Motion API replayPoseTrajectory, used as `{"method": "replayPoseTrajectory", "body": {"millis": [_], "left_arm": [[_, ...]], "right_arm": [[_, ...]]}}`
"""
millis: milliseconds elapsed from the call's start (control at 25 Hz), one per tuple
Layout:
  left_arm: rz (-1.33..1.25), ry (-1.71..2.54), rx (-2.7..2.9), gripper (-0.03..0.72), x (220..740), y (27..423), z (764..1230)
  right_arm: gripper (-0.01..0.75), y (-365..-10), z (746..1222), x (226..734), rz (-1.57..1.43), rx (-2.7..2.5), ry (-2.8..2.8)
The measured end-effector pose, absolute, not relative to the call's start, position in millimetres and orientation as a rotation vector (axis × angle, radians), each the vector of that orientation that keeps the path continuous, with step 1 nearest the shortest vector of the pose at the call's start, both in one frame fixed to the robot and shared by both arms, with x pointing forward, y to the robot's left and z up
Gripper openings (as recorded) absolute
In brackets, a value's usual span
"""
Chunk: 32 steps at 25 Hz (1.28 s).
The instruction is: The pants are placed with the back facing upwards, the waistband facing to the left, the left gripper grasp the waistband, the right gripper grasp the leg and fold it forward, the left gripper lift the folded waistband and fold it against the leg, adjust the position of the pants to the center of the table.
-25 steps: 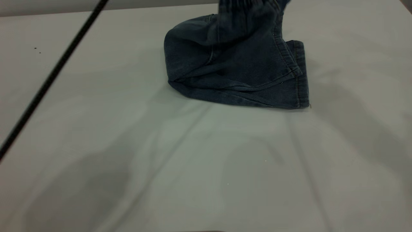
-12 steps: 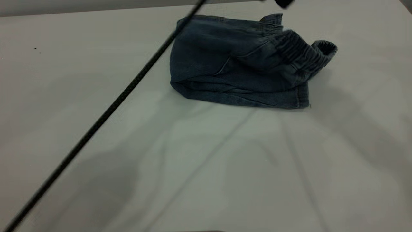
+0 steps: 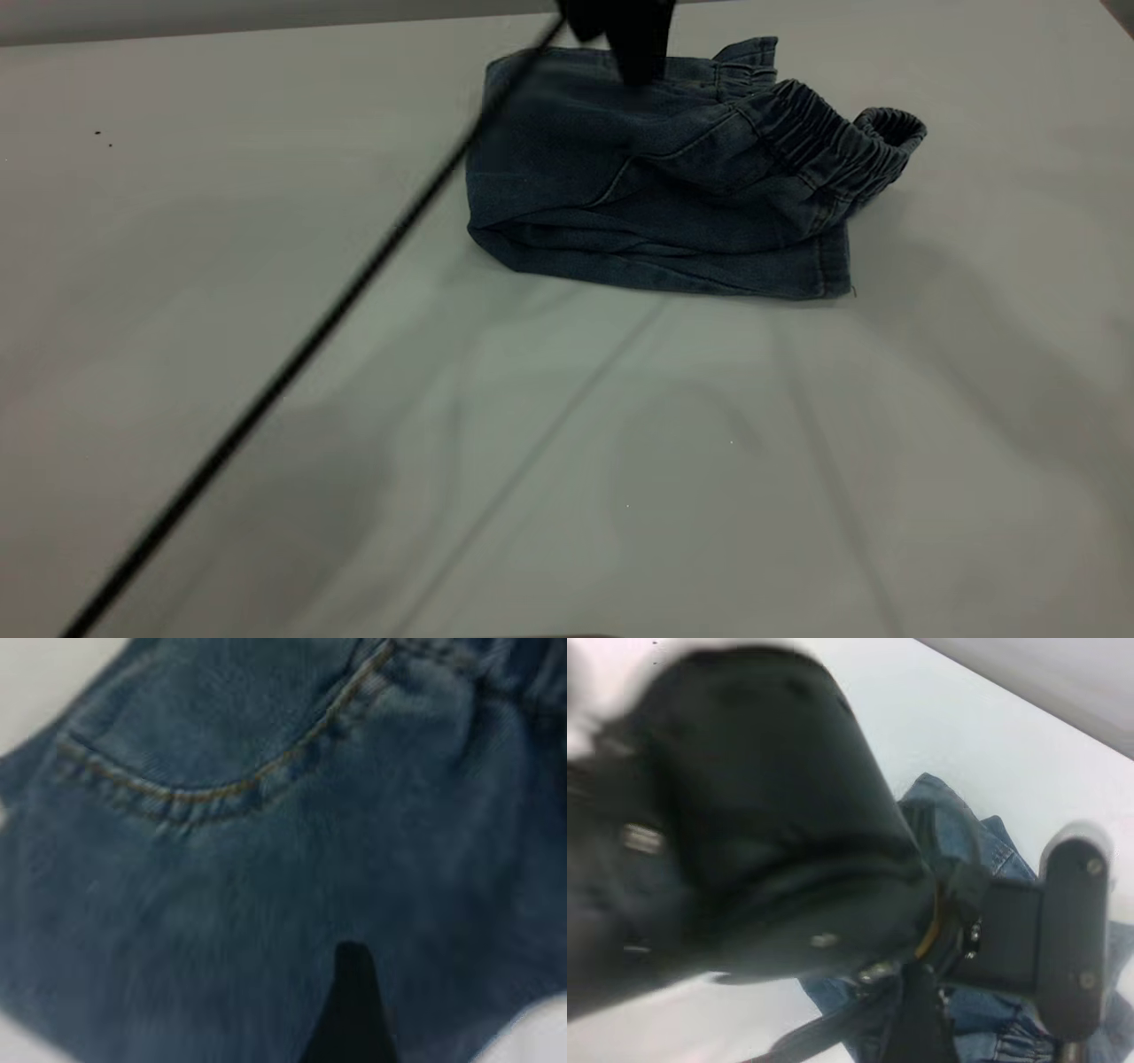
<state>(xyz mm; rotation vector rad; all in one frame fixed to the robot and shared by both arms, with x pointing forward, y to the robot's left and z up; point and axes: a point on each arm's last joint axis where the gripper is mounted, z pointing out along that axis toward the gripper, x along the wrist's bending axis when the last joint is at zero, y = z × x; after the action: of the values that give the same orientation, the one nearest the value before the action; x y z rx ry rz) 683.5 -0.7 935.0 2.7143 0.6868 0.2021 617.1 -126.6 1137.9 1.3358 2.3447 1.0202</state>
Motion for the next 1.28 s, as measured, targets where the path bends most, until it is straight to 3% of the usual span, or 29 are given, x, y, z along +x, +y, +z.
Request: {"method": "replayPoseTrajectory", "body": {"millis": [480, 1280], "left_arm": [[0.272, 0.700, 2.666, 0.531, 700, -10, 850], [0.353, 1.285, 2.804, 0.531, 696, 22, 850]], "right_arm": [[0.466, -127, 1138, 617, 1.022, 1.344, 2.342], [0.466, -127, 1138, 617, 1.021, 1.349, 2.343]]}}
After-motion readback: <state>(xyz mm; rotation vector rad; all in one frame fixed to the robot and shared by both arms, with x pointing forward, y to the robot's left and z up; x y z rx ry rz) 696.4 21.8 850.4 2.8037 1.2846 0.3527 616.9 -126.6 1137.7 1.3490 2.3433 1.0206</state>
